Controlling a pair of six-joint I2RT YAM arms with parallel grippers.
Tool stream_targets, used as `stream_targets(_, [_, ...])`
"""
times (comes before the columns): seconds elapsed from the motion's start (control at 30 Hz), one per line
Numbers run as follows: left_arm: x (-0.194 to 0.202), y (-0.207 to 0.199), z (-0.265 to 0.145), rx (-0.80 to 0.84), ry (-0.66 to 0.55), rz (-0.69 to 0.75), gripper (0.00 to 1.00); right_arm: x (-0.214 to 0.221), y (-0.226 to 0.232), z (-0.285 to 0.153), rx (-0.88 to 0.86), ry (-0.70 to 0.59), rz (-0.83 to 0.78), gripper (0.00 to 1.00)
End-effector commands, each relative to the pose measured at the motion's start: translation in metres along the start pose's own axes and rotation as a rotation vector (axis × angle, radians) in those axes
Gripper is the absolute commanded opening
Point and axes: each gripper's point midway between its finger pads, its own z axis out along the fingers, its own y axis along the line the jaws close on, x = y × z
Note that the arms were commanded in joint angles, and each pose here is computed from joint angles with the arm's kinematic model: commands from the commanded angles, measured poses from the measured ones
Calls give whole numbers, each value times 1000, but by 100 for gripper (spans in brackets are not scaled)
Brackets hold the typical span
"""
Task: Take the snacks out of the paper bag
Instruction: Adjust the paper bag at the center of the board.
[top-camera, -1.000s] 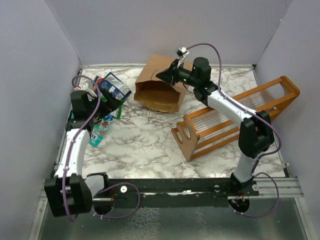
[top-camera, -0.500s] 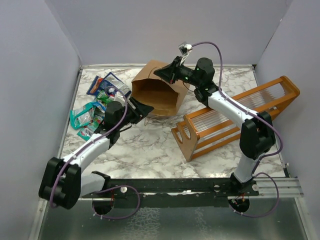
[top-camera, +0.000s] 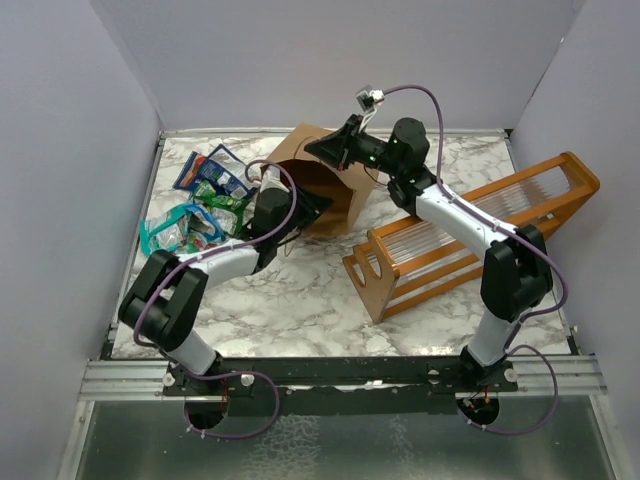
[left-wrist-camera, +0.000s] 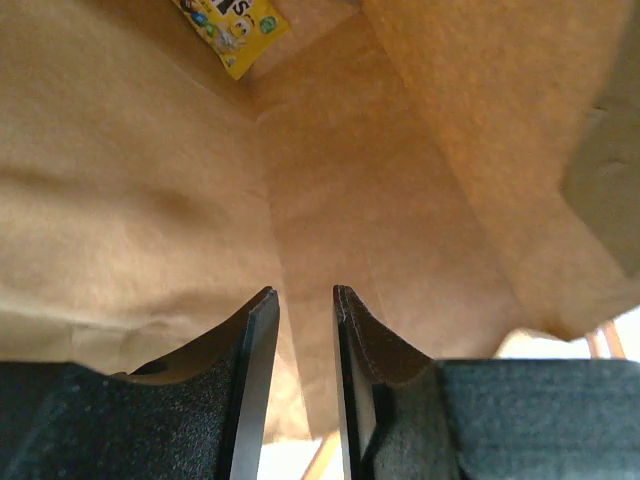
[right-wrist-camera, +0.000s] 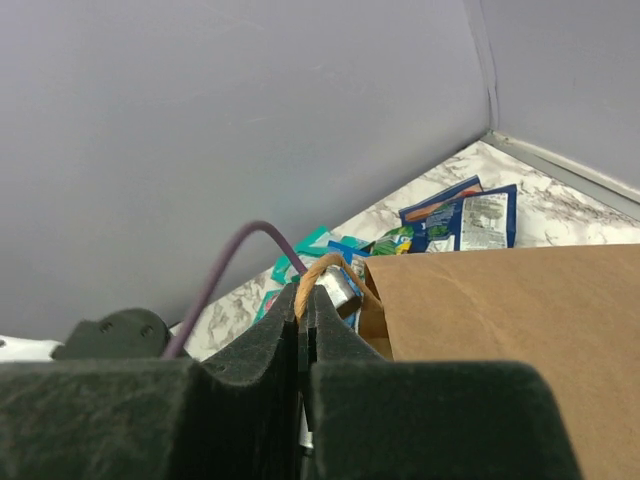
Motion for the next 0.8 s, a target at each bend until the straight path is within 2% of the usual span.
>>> stream_targets(0.0, [-12, -1, 20, 44, -123, -35, 31, -25, 33, -3, -88, -54, -7, 2])
stream_targets(0.23, [-11, 23, 54, -1, -181, -60, 31, -33, 43, -7, -107, -68, -9, 2])
stream_targets(0.47, [-1, 48, 83, -90, -182, -86, 31, -32, 44, -8, -105, -66, -15, 2])
stream_targets(0.6, [2, 49, 88, -142, -193, -48, 31, -31, 46, -10, -106, -63, -22, 2])
stream_targets(0.77, [2, 40, 74, -157, -219, 16, 31, -29, 42, -10, -86, -42, -55, 2])
